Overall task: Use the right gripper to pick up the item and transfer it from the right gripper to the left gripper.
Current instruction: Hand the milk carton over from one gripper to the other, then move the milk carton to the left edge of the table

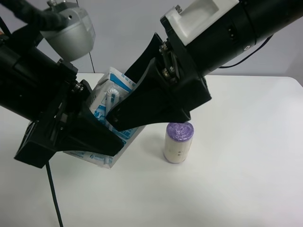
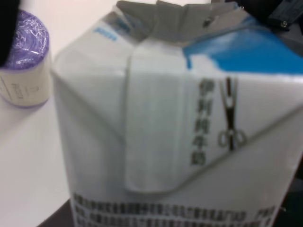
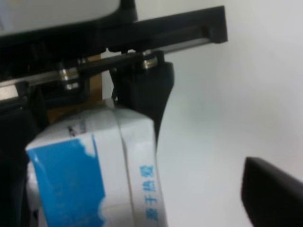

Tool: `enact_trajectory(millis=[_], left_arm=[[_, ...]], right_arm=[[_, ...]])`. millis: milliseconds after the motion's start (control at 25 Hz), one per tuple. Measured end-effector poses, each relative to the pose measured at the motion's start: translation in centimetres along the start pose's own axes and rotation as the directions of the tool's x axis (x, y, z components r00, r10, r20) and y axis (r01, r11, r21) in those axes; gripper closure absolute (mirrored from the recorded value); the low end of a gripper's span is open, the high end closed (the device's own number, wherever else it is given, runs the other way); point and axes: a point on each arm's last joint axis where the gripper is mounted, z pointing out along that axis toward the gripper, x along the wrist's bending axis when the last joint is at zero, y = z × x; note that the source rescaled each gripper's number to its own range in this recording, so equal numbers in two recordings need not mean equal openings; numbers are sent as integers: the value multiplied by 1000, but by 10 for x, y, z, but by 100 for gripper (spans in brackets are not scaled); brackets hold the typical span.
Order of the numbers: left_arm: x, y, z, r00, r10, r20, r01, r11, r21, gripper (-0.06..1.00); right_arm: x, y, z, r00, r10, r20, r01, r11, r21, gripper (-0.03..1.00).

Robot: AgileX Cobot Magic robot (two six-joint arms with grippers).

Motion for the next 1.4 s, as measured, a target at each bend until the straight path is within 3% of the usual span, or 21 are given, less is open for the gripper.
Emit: enact_trajectory(millis=[120, 360, 520, 680, 840, 1000, 1160, 1400], left_arm=[[0, 0, 0, 1000, 0, 0, 0, 1000, 0, 93], [0, 0, 0, 1000, 2, 0, -2, 1000, 0, 93], [0, 0, 0, 1000, 7, 0, -7, 1000, -3, 93], [1, 1, 0, 1000, 10, -18, -10, 1000, -15, 93], [1, 2, 0, 1000, 9, -19, -10, 1000, -16, 94], [1, 2, 0, 1000, 9, -19, -10, 1000, -16, 94], [1, 2, 0, 1000, 9, -20, -10, 1000, -16, 94], [2, 2, 0, 1000, 9, -24, -10, 1000, -20, 94]], right_arm=[[2, -1, -1, 1000, -1, -15, 1, 1000, 8, -1], [23, -4, -17, 996, 11, -93, -6, 998, 61, -3], [40, -11, -40, 998, 38, -41, -32, 990, 136, -3], [57, -18, -68, 995, 53, 88, -68, 982, 174, -3], [75, -26, -99, 966, 79, 247, -117, 983, 142, -3], [94, -38, -133, 900, 148, 409, -185, 981, 52, -3], [114, -58, -165, 807, 222, 548, -218, 973, -72, -3], [135, -122, -172, 718, 302, 627, -261, 952, -160, -3]])
